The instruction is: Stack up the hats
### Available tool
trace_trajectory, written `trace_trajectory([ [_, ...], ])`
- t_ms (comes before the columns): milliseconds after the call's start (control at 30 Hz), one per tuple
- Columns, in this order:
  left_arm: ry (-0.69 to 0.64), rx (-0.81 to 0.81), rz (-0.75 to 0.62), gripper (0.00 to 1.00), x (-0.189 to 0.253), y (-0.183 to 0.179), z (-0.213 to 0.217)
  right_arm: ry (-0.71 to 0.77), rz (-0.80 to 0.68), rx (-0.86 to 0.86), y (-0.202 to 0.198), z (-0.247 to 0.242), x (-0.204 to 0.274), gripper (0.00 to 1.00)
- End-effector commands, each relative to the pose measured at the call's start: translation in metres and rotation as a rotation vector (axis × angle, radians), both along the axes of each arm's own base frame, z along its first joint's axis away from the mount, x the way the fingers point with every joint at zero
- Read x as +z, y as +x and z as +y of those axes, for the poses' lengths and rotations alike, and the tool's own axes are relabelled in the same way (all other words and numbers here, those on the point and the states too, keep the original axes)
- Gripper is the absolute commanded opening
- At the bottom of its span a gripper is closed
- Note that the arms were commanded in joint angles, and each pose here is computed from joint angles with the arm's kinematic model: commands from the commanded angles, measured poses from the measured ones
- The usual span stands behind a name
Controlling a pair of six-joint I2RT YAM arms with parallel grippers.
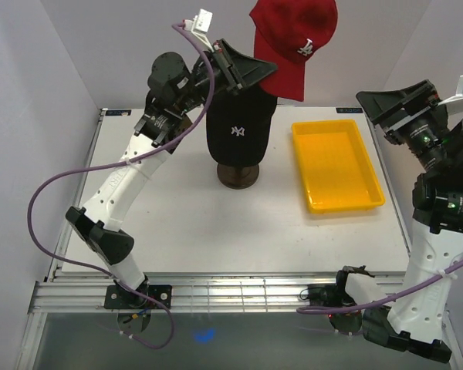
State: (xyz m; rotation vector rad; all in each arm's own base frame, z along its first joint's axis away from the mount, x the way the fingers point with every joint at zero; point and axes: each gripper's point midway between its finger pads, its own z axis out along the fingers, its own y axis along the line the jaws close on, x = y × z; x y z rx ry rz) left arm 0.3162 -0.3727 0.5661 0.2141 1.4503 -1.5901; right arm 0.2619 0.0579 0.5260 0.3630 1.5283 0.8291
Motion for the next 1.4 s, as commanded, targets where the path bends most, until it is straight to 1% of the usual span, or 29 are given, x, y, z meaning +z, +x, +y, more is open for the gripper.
trace_trajectory([
  [0,-0.199,-0.162,-0.06,0.0,0.05,-0.039,0.034,0.132,-0.015,0.239,0.001,0.033,-0.004,0.91],
  [33,-0.211,-0.173,-0.053,0.0,0.049,-0.041,0.036,0.162,-0.019,0.289,0.009,0.037,-0.017,0.92],
  [100,-0.25,-0.189,-0.045,0.0,0.045,-0.043,0.045,0.227,-0.026,0.381,0.006,0.047,-0.025,0.93],
  [133,-0.266,-0.2,-0.038,0.0,0.043,-0.044,0.047,0.286,-0.039,0.415,0.009,0.049,-0.027,0.93],
  [167,-0.284,-0.202,-0.046,0.0,0.045,-0.045,0.054,0.305,-0.037,0.433,0.01,0.05,-0.027,0.92],
  [200,-0.317,-0.223,-0.046,0.0,0.049,-0.048,0.059,0.321,-0.039,0.456,0.01,0.052,-0.026,0.92],
  [233,-0.323,-0.232,-0.032,0.0,0.045,-0.046,0.06,0.374,-0.006,0.5,0.014,0.057,-0.026,0.92],
  [267,-0.33,-0.238,-0.032,0.0,0.044,-0.045,0.064,0.372,-0.053,0.535,0.013,0.061,-0.017,0.91],
  [300,-0.347,-0.25,-0.045,0.0,0.047,-0.048,0.067,0.39,-0.059,0.56,0.014,0.064,-0.014,0.91],
  [333,-0.355,-0.262,-0.022,0.0,0.044,-0.048,0.067,0.417,-0.039,0.599,0.022,0.072,-0.016,0.91],
  [400,-0.381,-0.269,-0.039,0.0,0.047,-0.051,0.072,0.455,-0.067,0.679,0.018,0.088,0.0,0.92],
  [433,-0.386,-0.274,-0.021,0.0,0.044,-0.051,0.073,0.474,-0.062,0.695,0.023,0.092,0.001,0.92],
  [533,-0.396,-0.271,-0.022,0.0,0.043,-0.051,0.078,0.513,-0.078,0.748,0.018,0.109,0.012,0.94],
  [567,-0.402,-0.272,-0.005,0.0,0.039,-0.048,0.079,0.521,-0.079,0.76,0.018,0.113,0.013,0.96],
  [600,-0.414,-0.279,-0.02,0.0,0.04,-0.052,0.081,0.533,-0.082,0.782,0.015,0.121,0.016,0.97],
  [700,-0.423,-0.284,-0.009,0.0,0.037,-0.051,0.085,0.577,-0.091,0.808,0.015,0.133,0.016,1.0],
  [733,-0.429,-0.283,-0.014,0.0,0.038,-0.053,0.087,0.594,-0.1,0.819,0.014,0.134,0.017,0.95],
  [900,-0.453,-0.297,-0.003,0.0,0.031,-0.055,0.093,0.637,-0.099,0.848,0.016,0.144,0.02,0.87],
  [1000,-0.451,-0.293,0.001,0.0,0.027,-0.056,0.095,0.649,-0.101,0.848,0.017,0.145,0.02,0.72],
  [1033,-0.452,-0.292,0.002,0.0,0.025,-0.057,0.096,0.65,-0.1,0.85,0.016,0.146,0.021,0.64],
  [1100,-0.458,-0.291,0.012,0.0,0.021,-0.058,0.098,0.654,-0.084,0.854,0.019,0.149,0.017,0.57],
  [1133,-0.459,-0.287,0.014,0.0,0.019,-0.057,0.1,0.655,-0.081,0.857,0.019,0.15,0.017,0.5],
  [1167,-0.462,-0.286,0.023,0.0,0.016,-0.056,0.101,0.656,-0.074,0.858,0.02,0.151,0.017,0.46],
  [1200,-0.476,-0.281,0.022,0.0,0.018,-0.057,0.105,0.658,-0.064,0.859,0.023,0.154,0.014,0.43],
  [1233,-0.485,-0.277,0.055,0.0,0.012,-0.052,0.108,0.659,-0.06,0.861,0.024,0.155,0.015,0.38],
  [1367,-0.519,-0.281,0.091,0.0,0.012,-0.044,0.115,0.661,-0.072,0.877,0.026,0.16,0.029,0.3],
])
